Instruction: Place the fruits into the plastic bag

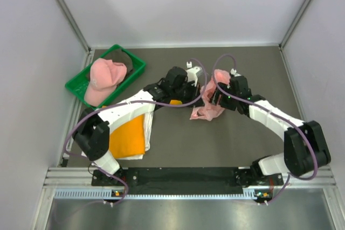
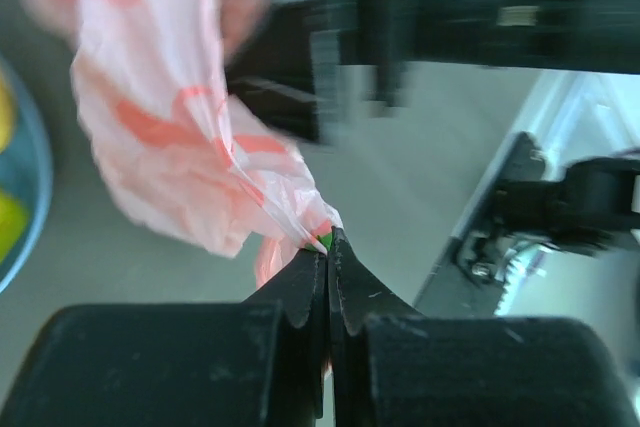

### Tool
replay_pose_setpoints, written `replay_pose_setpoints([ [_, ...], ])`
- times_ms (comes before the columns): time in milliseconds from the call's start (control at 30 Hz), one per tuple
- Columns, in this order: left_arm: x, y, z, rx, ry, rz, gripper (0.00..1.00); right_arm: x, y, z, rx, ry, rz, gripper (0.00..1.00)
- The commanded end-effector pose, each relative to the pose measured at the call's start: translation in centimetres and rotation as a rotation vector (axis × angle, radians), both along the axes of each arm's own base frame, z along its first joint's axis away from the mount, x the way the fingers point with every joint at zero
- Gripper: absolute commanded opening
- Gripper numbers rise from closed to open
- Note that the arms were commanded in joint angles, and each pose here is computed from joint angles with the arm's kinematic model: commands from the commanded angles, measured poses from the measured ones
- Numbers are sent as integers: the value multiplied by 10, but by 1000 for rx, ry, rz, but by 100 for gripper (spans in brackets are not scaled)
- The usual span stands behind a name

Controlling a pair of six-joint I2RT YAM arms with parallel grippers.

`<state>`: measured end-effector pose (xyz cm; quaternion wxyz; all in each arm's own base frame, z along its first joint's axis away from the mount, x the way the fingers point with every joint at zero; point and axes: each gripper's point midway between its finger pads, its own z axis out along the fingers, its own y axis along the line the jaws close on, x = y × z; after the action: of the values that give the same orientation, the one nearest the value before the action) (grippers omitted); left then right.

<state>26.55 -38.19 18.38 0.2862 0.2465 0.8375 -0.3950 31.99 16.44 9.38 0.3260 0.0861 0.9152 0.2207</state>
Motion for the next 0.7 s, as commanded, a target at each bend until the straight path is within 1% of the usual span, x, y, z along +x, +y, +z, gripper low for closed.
replay_pose_setpoints([
  [0,-14,-30,70,-225,-74,-157,0,36,2,9,-9,-78,-77,74],
  [33,-18,-32,77,-251,-76,-183,0,39,2,7,-10,-72,-90,80],
  [133,-26,-35,95,-310,-68,-220,0,50,-2,0,-41,-56,-139,87],
  [200,-31,-34,99,-325,-53,-220,0,57,-4,5,-40,-69,-163,89],
  [267,-36,-32,99,-335,-30,-230,0,63,-5,11,-42,-84,-188,94],
  [333,-47,-27,106,-356,-22,-247,0,64,-24,3,-138,-48,-253,98],
  [367,-47,-26,115,-385,-41,-240,0,71,-35,9,-184,-62,-297,98],
  [400,-51,-20,123,-397,-58,-234,0,68,-41,7,-212,-44,-306,99],
  [500,-54,-6,137,-381,-103,-192,0,71,-61,9,-228,-40,-357,99],
  [600,-52,6,145,-370,-152,-141,0,66,-85,11,-246,-37,-408,99],
  [633,-57,12,149,-377,-163,-134,0,62,-90,10,-252,-28,-414,99],
  [667,-56,14,148,-374,-170,-127,0,60,-92,18,-247,-44,-418,99],
])
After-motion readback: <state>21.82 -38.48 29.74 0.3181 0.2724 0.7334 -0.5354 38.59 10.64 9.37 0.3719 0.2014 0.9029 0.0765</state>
